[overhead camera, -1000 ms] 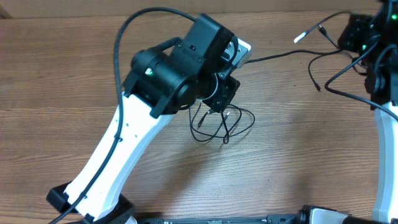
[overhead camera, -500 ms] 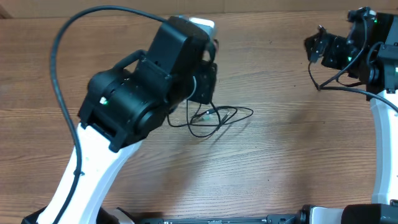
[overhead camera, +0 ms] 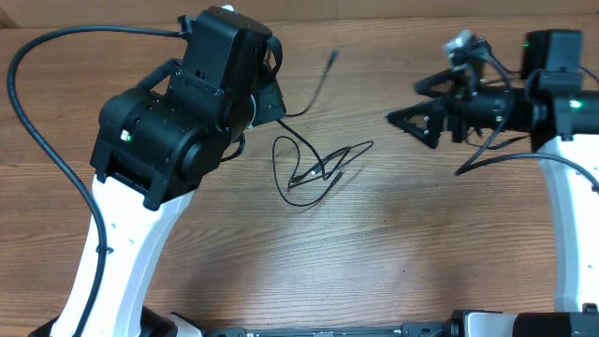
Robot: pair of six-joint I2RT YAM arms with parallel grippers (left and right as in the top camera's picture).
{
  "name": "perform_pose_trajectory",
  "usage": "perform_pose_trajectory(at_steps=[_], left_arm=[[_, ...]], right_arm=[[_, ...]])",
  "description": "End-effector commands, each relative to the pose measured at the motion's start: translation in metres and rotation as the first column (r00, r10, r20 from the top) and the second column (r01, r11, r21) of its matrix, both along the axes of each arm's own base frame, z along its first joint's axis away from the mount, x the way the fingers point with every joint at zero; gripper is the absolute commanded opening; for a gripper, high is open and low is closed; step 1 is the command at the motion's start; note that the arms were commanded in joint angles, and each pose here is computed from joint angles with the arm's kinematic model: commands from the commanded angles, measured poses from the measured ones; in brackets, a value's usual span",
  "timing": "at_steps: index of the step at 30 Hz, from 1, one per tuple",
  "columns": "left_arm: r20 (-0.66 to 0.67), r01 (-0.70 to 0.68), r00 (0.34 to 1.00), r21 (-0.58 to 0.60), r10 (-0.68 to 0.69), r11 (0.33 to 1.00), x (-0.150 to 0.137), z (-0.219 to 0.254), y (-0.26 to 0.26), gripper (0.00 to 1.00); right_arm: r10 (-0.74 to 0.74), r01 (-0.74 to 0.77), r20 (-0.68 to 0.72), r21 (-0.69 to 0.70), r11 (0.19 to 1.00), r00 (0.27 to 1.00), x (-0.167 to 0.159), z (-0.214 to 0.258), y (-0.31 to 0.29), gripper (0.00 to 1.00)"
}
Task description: Untangle cables
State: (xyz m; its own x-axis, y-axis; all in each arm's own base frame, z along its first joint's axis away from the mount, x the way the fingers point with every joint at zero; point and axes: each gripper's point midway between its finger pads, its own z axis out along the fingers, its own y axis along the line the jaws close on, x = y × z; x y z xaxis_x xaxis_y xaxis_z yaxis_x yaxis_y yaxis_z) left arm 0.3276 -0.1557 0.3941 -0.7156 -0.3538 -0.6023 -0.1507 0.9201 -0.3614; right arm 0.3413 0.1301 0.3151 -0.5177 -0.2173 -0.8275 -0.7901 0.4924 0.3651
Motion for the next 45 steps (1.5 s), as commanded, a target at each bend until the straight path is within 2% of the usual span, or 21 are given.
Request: perform_pose_trajectory(at_steps=[1, 11, 15, 20, 28, 31, 35, 45], left_arm=[[-0.013, -0.094, 0.996, -0.101, 0.093, 0.99, -0.003, 0.006, 0.002, 0.04], [-0.068, -0.107, 0.993, -0.196, 0.095, 0.975, -0.009, 0.004, -0.01, 0.04], [-0.101, -0.134, 0.989, -0.249, 0.112, 0.959, -0.011, 0.003, -0.014, 0.04], [-0.123, -0.13, 0.987, -0.249, 0.102, 0.96, -0.014, 0.0, -0.016, 0.04], [-0.188, -0.202, 0.97, -0.279, 0.153, 0.939, -0.018, -0.008, -0.016, 0.05], [-0.211, -0.213, 0.966, -0.307, 0.151, 0.928, -0.02, -0.008, -0.02, 0.04], [-0.249, -0.242, 0.955, -0.349, 0.159, 0.906, -0.022, -0.008, -0.025, 0.04], [-0.335, -0.283, 0.932, -0.431, 0.139, 0.857, -0.031, -0.008, -0.039, 0.05]], right_arm=[[0.182, -0.186, 0.136, 0.019, 0.982, 0.974, -0.019, 0.018, 0.041, 0.99], [0.399, -0.41, 0.236, -0.003, 0.912, 0.886, -0.056, 0.027, 0.118, 1.0], [0.422, -0.427, 0.243, -0.032, 0.904, 0.874, -0.063, 0.026, 0.136, 1.0], [0.426, -0.433, 0.269, -0.037, 0.901, 0.864, -0.065, 0.031, 0.152, 0.99], [0.384, -0.404, 0.274, 0.018, 0.915, 0.882, -0.057, 0.045, 0.16, 0.7], [0.384, -0.404, 0.274, 0.019, 0.915, 0.882, -0.056, 0.045, 0.16, 0.64], [0.384, -0.404, 0.271, 0.018, 0.915, 0.883, -0.055, 0.044, 0.161, 0.62], [0.388, -0.403, 0.238, 0.018, 0.915, 0.891, -0.048, 0.032, 0.164, 0.26]])
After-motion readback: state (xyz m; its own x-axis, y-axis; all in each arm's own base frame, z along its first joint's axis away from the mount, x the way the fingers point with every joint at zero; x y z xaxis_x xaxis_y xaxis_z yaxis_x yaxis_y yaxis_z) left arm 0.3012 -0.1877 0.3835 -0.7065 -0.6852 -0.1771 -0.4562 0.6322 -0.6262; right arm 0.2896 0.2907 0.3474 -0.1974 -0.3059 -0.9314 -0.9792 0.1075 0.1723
